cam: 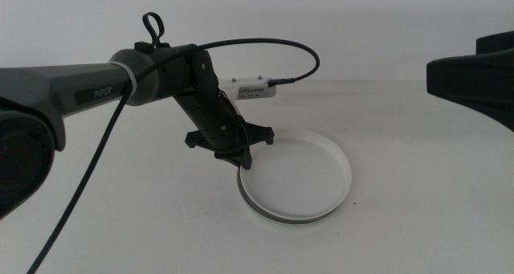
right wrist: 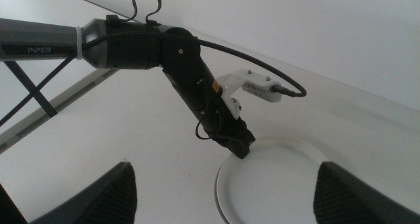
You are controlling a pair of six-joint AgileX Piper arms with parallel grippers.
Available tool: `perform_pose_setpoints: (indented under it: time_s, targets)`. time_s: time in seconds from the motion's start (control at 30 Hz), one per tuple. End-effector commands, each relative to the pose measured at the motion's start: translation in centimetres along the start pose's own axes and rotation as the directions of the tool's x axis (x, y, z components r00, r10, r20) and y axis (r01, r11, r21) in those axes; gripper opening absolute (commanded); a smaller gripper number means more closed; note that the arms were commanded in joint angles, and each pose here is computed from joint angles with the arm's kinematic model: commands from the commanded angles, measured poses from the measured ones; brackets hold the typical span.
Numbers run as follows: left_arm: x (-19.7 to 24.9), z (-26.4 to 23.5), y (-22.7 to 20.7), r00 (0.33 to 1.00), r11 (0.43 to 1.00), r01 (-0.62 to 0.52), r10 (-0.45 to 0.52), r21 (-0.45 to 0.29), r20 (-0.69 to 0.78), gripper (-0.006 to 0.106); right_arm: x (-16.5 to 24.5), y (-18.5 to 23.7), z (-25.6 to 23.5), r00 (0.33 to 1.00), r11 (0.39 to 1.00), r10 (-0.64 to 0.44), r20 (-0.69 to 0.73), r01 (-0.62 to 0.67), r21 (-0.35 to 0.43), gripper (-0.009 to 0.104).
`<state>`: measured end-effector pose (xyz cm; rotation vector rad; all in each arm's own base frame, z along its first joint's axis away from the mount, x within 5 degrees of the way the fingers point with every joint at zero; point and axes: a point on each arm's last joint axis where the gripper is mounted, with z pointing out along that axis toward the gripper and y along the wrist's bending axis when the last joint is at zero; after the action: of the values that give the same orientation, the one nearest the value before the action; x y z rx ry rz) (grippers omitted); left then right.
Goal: Stack the three bowls on top of each other.
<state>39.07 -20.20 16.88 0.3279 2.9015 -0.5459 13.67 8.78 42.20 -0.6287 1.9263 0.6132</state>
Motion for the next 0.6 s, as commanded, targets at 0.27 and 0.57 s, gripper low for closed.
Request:
perform_pose_setpoints:
  time_s: [0.27, 0.57]
  targets:
    - [-0.5, -0.8, -0.2, 0.999, 0.999, -0.045, 0.045, -0.028, 0.002, 0.019, 0.1, 0.0, 0.0, 1.0, 1.0, -0.002, 0.002, 0.002, 0.002, 0.093]
    - [-2.2, -4.4, -1.7, 0.994, 0.994, -0.108, 0.108, -0.029, -0.004, 0.078, 0.1, 0.0, 0.0, 1.0, 1.0, -0.002, 0.002, 0.002, 0.002, 0.093]
